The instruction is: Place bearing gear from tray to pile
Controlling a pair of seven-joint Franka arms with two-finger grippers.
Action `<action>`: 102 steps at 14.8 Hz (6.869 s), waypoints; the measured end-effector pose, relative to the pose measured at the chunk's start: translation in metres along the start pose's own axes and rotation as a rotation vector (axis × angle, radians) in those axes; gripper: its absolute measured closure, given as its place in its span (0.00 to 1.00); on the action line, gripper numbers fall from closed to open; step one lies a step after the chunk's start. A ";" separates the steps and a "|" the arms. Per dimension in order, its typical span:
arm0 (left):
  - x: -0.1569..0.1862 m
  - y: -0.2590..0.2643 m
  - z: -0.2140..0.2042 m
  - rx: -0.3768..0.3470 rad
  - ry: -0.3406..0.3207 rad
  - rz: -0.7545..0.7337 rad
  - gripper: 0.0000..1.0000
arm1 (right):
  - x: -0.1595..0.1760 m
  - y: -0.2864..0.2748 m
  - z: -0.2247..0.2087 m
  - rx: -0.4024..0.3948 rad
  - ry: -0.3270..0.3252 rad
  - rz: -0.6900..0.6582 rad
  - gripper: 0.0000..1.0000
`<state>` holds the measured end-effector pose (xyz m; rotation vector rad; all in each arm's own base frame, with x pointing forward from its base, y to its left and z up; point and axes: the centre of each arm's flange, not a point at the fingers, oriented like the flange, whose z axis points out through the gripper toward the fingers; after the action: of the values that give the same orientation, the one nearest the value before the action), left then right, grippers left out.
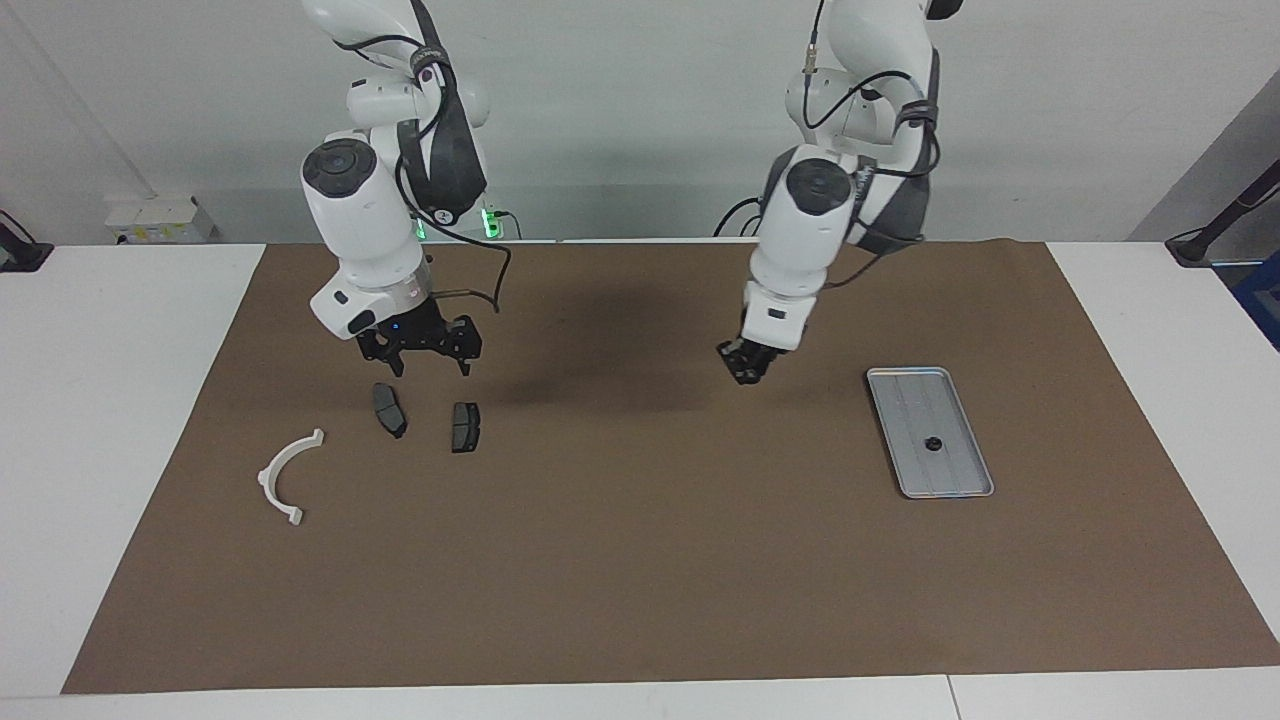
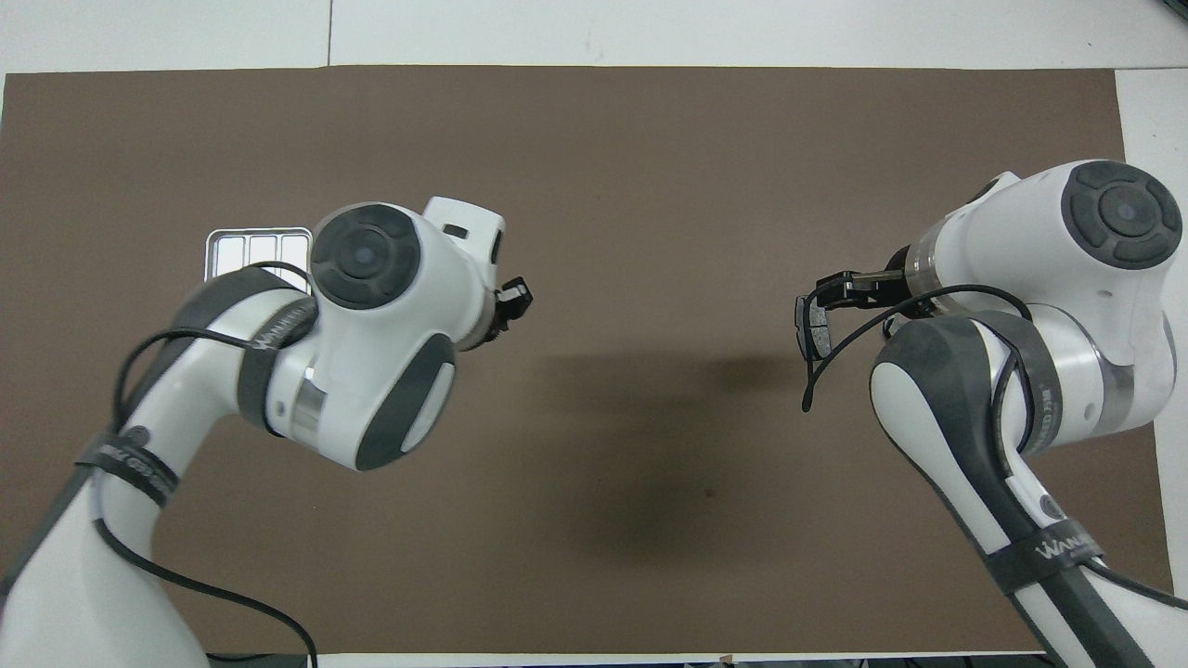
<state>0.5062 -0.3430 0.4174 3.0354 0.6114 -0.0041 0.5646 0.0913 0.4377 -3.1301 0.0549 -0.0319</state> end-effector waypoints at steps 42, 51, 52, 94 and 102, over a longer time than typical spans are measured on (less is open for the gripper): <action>0.244 -0.285 0.068 0.027 0.072 0.314 0.20 | -0.072 -0.334 0.095 0.008 0.038 0.386 0.00; 0.244 -0.301 0.093 0.033 0.039 0.334 0.20 | -0.061 -0.356 0.154 -0.018 0.038 0.406 0.00; 0.243 -0.299 0.094 0.033 0.039 0.336 0.20 | -0.060 -0.356 0.154 -0.017 0.039 0.406 0.00; 0.036 0.018 -0.010 0.094 0.001 0.179 0.77 | 0.094 0.036 -0.062 -0.028 -0.115 -0.147 0.65; 0.015 0.058 0.069 0.017 0.053 0.142 0.77 | 0.104 0.088 0.082 -0.013 0.005 -0.240 0.65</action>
<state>0.5432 -0.3935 0.3504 3.0965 0.3998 0.0769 0.6668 0.0005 0.3568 -3.1294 -0.3216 -0.0422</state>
